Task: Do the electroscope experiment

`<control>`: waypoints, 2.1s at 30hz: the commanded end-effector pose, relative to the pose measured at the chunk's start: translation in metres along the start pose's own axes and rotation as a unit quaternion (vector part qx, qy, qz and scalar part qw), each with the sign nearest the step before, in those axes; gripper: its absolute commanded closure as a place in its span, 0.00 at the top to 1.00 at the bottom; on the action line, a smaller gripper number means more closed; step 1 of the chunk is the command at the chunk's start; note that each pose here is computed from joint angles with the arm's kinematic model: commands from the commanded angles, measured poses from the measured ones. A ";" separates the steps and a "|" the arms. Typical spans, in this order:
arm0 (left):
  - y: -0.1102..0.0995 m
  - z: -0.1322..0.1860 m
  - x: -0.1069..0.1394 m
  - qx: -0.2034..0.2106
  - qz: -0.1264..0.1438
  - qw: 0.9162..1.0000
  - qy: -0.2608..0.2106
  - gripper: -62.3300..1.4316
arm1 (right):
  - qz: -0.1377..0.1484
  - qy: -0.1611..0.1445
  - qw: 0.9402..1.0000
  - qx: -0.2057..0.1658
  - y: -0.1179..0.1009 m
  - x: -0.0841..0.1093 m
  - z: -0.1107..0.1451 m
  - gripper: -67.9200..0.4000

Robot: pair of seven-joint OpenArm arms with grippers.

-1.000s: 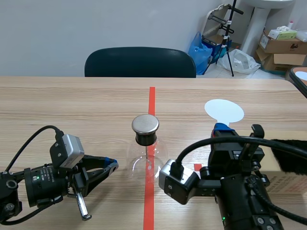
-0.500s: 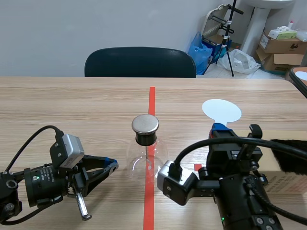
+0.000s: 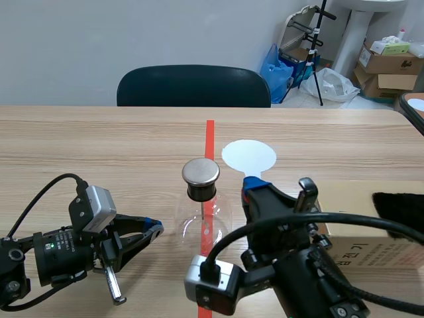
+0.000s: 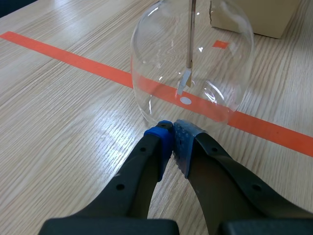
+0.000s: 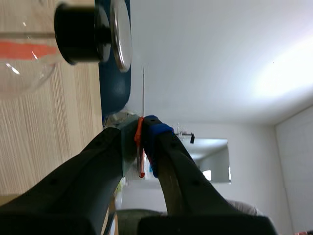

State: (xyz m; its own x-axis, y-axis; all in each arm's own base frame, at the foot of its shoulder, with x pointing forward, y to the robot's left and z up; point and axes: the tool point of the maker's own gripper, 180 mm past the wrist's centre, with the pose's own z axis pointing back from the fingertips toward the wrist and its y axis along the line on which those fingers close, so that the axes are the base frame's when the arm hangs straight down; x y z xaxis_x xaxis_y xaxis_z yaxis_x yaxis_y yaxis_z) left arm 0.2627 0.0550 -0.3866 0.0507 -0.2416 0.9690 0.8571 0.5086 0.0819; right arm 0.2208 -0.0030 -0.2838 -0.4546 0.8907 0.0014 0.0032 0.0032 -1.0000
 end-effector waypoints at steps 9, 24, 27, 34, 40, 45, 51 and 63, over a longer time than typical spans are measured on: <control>0.004 -0.003 0.012 0.004 -0.002 1.000 -0.021 0.07 | 0.009 -0.087 0.996 -0.019 -0.011 0.027 -0.001 0.03; 0.004 -0.003 0.012 0.004 -0.002 1.000 -0.021 0.07 | 0.010 -0.109 0.994 -0.019 -0.011 0.035 0.000 0.03; 0.004 -0.003 0.012 0.004 -0.002 1.000 -0.021 0.07 | 0.010 -0.109 0.994 -0.019 -0.011 0.035 0.000 0.03; 0.004 -0.003 0.012 0.004 -0.002 1.000 -0.021 0.07 | 0.010 -0.109 0.994 -0.019 -0.011 0.035 0.000 0.03; 0.004 -0.003 0.012 0.004 -0.002 1.000 -0.021 0.07 | 0.010 -0.109 0.994 -0.019 -0.011 0.035 0.000 0.03; 0.004 -0.003 0.012 0.004 -0.002 1.000 -0.021 0.07 | 0.010 -0.109 0.994 -0.019 -0.011 0.035 0.000 0.03; 0.004 -0.003 0.012 0.004 -0.002 1.000 -0.021 0.07 | 0.010 -0.109 0.994 -0.019 -0.011 0.035 0.000 0.03; 0.004 -0.003 0.012 0.004 -0.002 1.000 -0.021 0.07 | 0.010 -0.109 0.994 -0.019 -0.011 0.035 0.000 0.03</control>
State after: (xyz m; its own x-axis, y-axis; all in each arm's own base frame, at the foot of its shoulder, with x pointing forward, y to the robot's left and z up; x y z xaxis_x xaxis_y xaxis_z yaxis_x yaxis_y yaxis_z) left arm 0.2627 0.0550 -0.3866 0.0507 -0.2416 0.9690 0.8571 0.5086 0.0819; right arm 0.1995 0.0294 -0.2839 -0.6350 0.7725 0.0001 0.0032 0.0028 -1.0000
